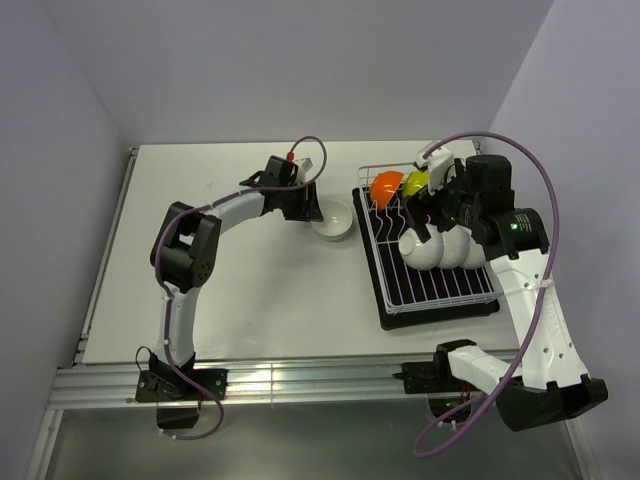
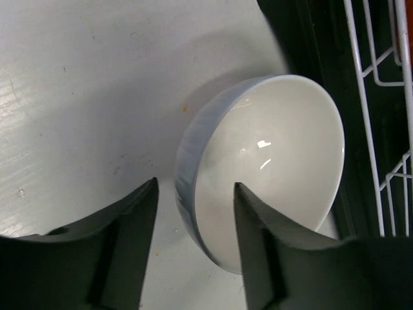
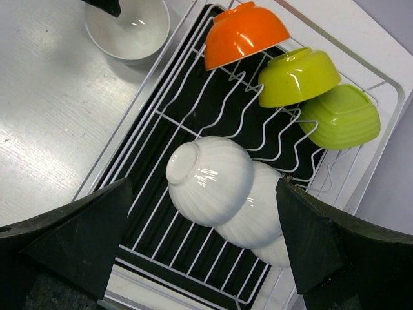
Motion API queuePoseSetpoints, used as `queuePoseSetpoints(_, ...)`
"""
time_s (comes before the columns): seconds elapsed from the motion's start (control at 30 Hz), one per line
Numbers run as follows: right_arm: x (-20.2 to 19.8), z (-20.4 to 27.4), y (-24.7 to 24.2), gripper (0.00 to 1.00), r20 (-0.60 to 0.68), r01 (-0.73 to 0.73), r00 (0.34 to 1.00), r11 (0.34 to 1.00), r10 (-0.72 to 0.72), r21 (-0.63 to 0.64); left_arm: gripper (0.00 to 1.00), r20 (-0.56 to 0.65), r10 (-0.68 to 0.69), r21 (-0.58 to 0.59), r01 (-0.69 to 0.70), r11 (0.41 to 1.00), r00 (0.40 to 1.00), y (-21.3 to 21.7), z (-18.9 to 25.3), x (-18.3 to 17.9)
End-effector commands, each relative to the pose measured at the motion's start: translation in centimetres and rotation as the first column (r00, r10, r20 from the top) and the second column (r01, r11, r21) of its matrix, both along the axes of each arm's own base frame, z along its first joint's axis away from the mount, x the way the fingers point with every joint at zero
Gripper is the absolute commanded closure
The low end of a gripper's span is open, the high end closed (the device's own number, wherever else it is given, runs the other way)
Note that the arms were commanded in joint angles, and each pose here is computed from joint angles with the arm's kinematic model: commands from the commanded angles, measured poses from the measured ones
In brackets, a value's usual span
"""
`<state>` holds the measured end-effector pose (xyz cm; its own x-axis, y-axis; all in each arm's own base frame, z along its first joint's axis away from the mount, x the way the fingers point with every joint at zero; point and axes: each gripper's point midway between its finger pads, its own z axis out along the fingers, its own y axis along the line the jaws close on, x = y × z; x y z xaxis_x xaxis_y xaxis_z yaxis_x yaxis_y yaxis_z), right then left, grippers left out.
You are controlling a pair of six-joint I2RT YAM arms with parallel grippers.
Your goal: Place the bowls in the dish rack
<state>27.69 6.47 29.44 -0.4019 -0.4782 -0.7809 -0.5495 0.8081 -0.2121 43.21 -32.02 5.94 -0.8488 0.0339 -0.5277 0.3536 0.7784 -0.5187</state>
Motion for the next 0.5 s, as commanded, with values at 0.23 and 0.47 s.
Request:
queuePoseSetpoints(0.23,-0.3,0.8,0.4,0.00,0.024,-0.027,0.999,0.999,0.027,0.021,0.61,-0.105,-0.025,-0.012,0.024,1.000,0.994,-0.2,-0.8,-2.1)
queuePoseSetpoints(0.47,-1.2,1.5,1.4,0.00,0.051,-0.107,0.993,0.994,0.106,0.026,0.86,-0.182,-0.131,-0.083,0.117,0.990,0.975,-0.6,0.9,-5.4)
